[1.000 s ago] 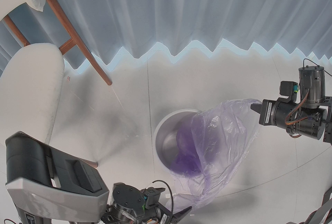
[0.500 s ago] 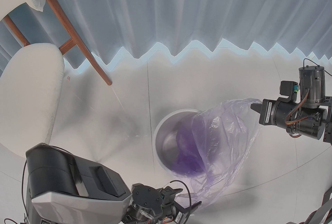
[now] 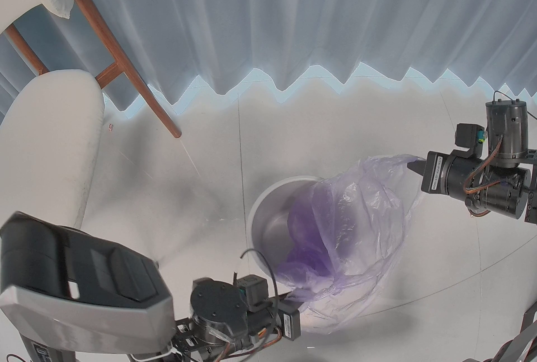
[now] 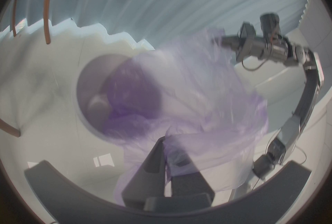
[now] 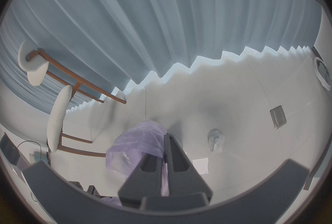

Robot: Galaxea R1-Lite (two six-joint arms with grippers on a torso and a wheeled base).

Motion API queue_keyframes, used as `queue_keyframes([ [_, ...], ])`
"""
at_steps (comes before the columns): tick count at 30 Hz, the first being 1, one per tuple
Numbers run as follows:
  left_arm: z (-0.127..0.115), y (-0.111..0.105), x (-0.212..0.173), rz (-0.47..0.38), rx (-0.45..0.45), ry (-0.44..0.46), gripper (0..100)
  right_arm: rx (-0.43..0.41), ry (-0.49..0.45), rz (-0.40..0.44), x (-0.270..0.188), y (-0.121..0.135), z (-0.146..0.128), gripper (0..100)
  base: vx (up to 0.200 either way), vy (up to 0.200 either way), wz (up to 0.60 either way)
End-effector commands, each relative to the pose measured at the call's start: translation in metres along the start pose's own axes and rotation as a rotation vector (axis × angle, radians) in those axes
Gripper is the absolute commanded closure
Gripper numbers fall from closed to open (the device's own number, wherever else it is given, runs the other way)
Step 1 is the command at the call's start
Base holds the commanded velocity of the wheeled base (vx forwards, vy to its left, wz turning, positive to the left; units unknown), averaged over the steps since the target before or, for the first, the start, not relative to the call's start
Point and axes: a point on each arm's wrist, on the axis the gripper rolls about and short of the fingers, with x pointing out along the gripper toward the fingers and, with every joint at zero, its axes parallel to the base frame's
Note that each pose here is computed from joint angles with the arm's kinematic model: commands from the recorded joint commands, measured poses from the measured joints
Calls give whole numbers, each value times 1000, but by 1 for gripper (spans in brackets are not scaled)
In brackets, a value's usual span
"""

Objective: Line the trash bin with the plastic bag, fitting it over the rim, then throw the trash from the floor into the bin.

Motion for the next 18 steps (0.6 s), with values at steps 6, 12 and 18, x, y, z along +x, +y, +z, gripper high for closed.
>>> queue_keyframes([
  [6, 73, 9, -7, 46, -61, -191, 100, 30, -2, -23, 34, -4, 33, 100, 0, 0, 0],
  [12, 113, 10, 16, 68, -73, -244, 100, 31, 8, 9, 57, -1, 48, 100, 0, 0, 0],
  [18, 126, 4, 23, 89, -75, -191, 100, 29, 139, 28, 75, -5, 29, 100, 0, 0, 0],
])
